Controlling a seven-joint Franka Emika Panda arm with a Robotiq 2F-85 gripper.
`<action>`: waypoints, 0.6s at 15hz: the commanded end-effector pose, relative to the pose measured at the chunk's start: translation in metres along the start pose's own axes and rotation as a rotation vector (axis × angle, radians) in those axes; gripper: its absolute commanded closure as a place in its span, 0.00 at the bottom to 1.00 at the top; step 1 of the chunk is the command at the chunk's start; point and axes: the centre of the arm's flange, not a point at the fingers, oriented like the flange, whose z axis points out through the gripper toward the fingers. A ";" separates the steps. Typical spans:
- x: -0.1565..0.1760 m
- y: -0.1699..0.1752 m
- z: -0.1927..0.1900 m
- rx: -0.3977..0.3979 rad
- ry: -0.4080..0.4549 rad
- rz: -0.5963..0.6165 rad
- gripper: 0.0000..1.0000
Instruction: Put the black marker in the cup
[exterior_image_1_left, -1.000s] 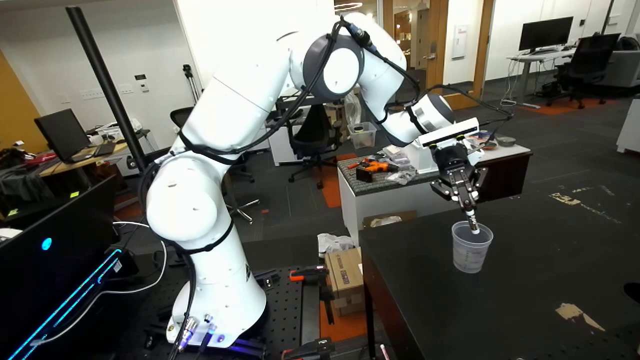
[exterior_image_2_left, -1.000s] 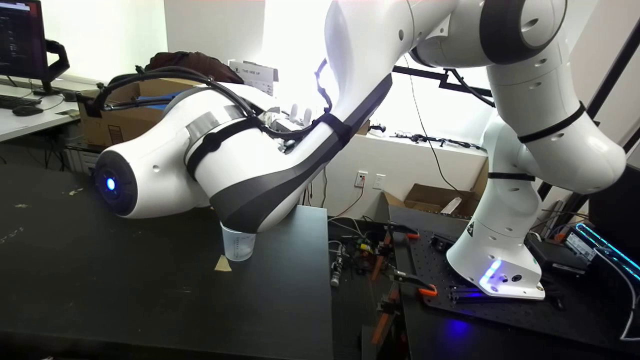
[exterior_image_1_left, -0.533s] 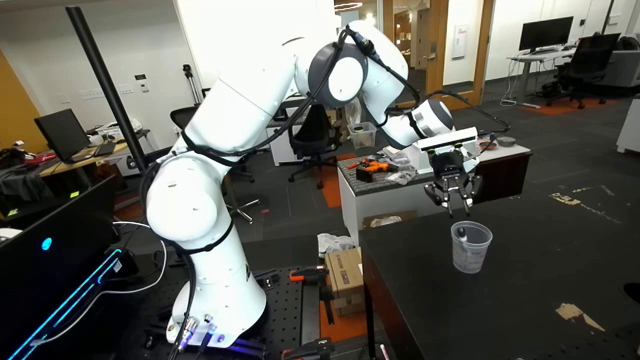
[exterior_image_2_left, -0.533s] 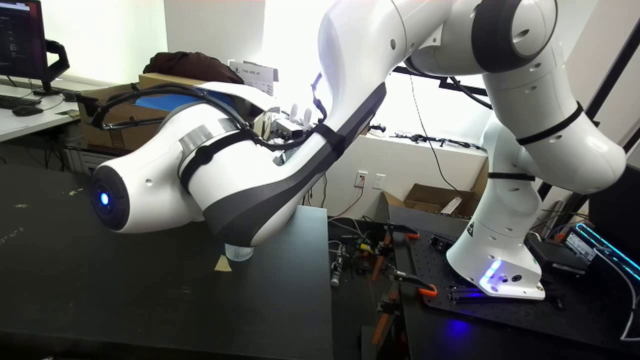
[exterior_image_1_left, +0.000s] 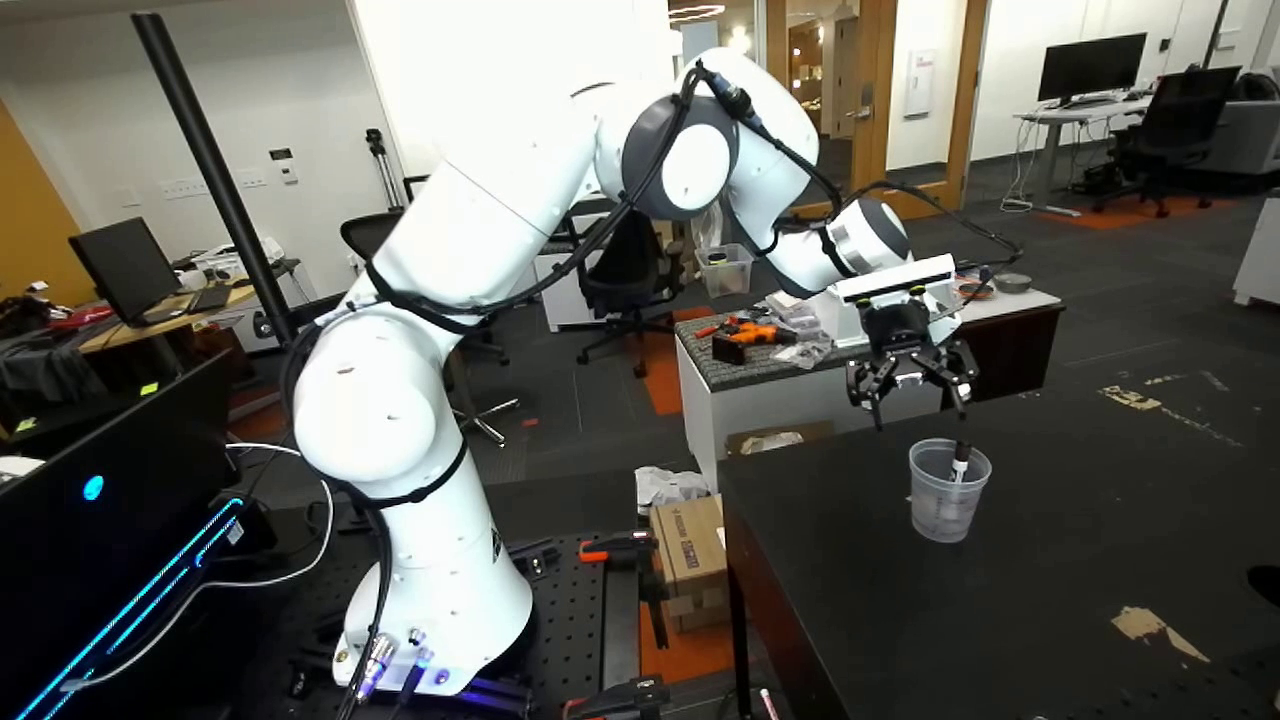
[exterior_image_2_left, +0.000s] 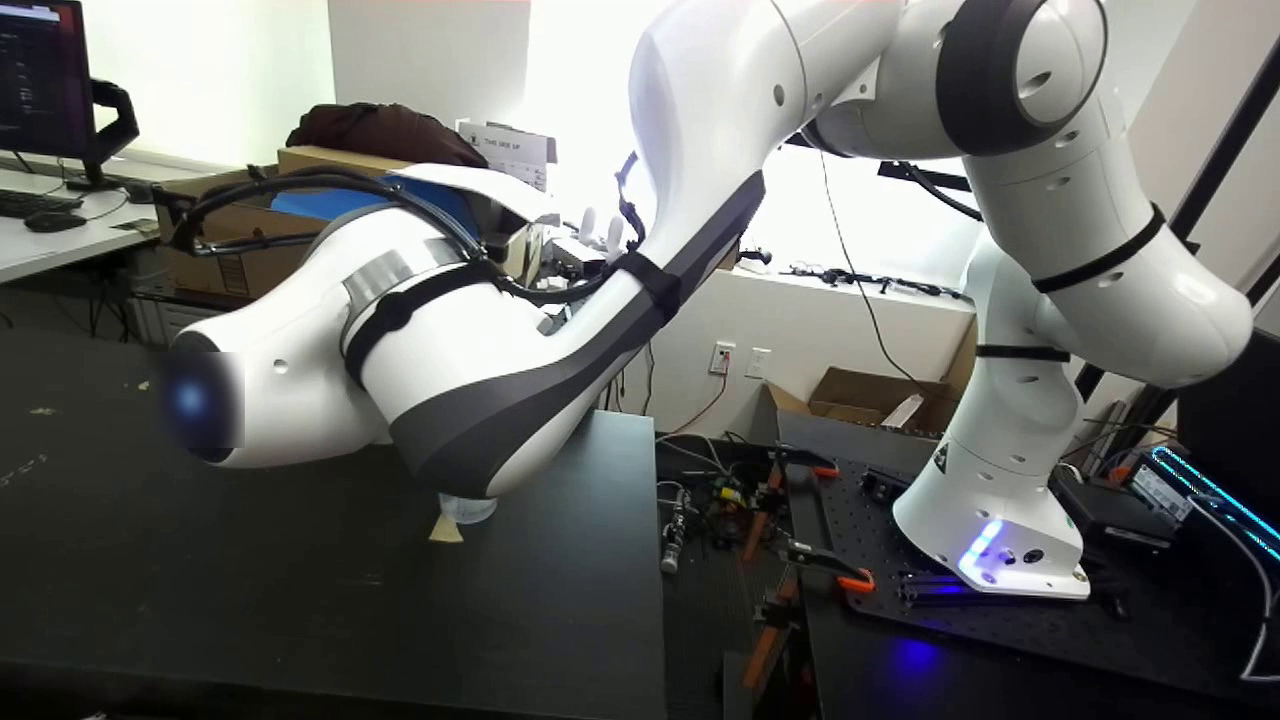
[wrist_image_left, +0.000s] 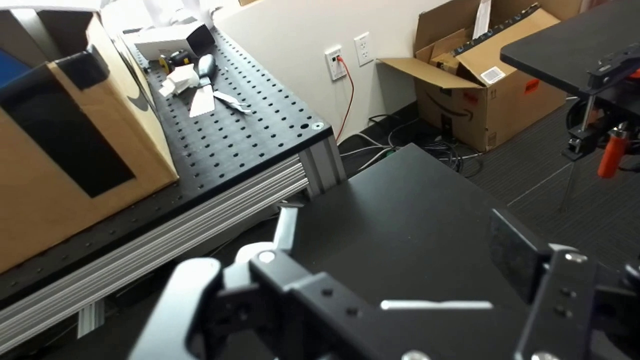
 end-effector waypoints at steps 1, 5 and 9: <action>-0.029 0.004 -0.011 -0.015 -0.037 0.097 0.00; -0.061 0.010 -0.019 -0.029 -0.041 0.221 0.00; -0.101 0.020 -0.029 0.007 0.061 0.411 0.00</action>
